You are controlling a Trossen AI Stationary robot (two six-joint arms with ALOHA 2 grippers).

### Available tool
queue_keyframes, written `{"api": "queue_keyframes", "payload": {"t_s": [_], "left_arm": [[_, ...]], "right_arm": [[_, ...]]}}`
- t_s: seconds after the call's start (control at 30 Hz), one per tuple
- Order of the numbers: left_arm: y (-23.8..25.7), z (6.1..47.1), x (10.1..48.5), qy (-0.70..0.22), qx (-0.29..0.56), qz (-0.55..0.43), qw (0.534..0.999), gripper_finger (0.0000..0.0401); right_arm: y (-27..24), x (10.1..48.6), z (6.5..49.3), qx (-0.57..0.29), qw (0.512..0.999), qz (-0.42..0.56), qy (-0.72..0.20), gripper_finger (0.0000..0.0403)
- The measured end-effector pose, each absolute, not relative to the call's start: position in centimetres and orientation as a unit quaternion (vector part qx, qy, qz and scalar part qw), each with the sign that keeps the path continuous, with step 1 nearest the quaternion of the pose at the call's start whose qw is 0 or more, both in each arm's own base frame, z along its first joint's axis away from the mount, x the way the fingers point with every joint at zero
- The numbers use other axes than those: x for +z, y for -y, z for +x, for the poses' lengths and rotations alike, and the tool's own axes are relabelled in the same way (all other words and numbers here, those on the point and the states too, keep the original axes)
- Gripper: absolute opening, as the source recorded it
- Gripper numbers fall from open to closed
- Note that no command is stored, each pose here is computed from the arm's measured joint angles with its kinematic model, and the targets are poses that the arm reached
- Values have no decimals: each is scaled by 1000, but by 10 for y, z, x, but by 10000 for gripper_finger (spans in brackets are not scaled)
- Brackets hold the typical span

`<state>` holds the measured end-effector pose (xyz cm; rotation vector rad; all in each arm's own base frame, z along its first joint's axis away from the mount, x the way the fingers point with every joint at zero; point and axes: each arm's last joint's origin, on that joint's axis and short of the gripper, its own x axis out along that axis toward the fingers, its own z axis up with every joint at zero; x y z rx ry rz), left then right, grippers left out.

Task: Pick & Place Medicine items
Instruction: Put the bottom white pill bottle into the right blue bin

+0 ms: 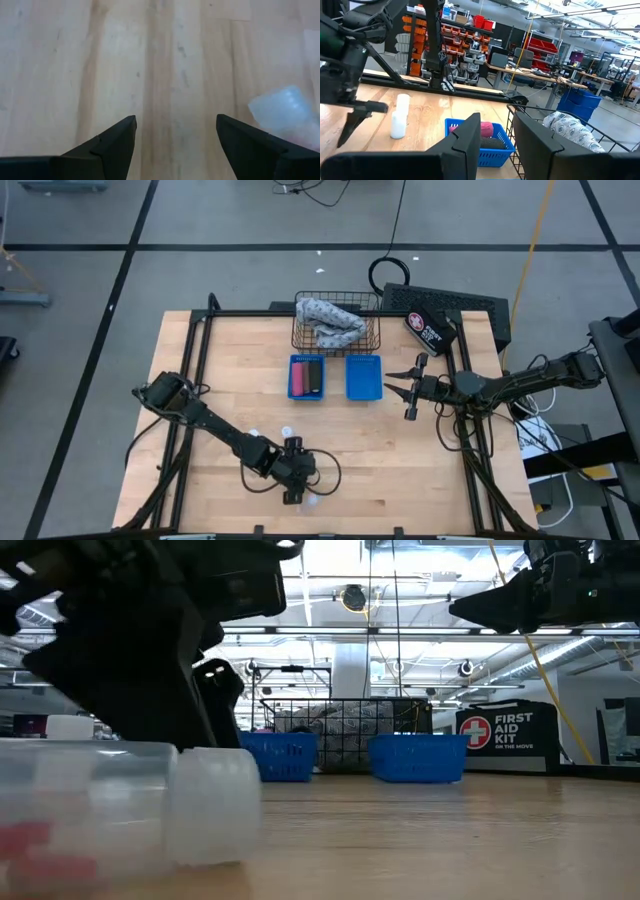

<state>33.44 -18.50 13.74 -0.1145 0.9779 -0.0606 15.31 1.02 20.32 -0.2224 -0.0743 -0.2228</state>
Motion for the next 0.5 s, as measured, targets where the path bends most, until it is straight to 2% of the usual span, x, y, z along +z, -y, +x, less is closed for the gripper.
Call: {"api": "queue_keyframes", "payload": {"t_s": [0.27, 0.37, 0.5], "left_arm": [[172, 319, 165, -497, -3, -47, 866, 280], [175, 317, 168, -501, -33, -51, 864, 280], [187, 317, 168, -483, -86, -11, 871, 280]], "right_arm": [[-10, 203, 153, -111, 987, -111, 37, 105], [-10, 203, 153, -111, 987, -111, 37, 105], [-10, 203, 153, -111, 987, -111, 37, 105]]}}
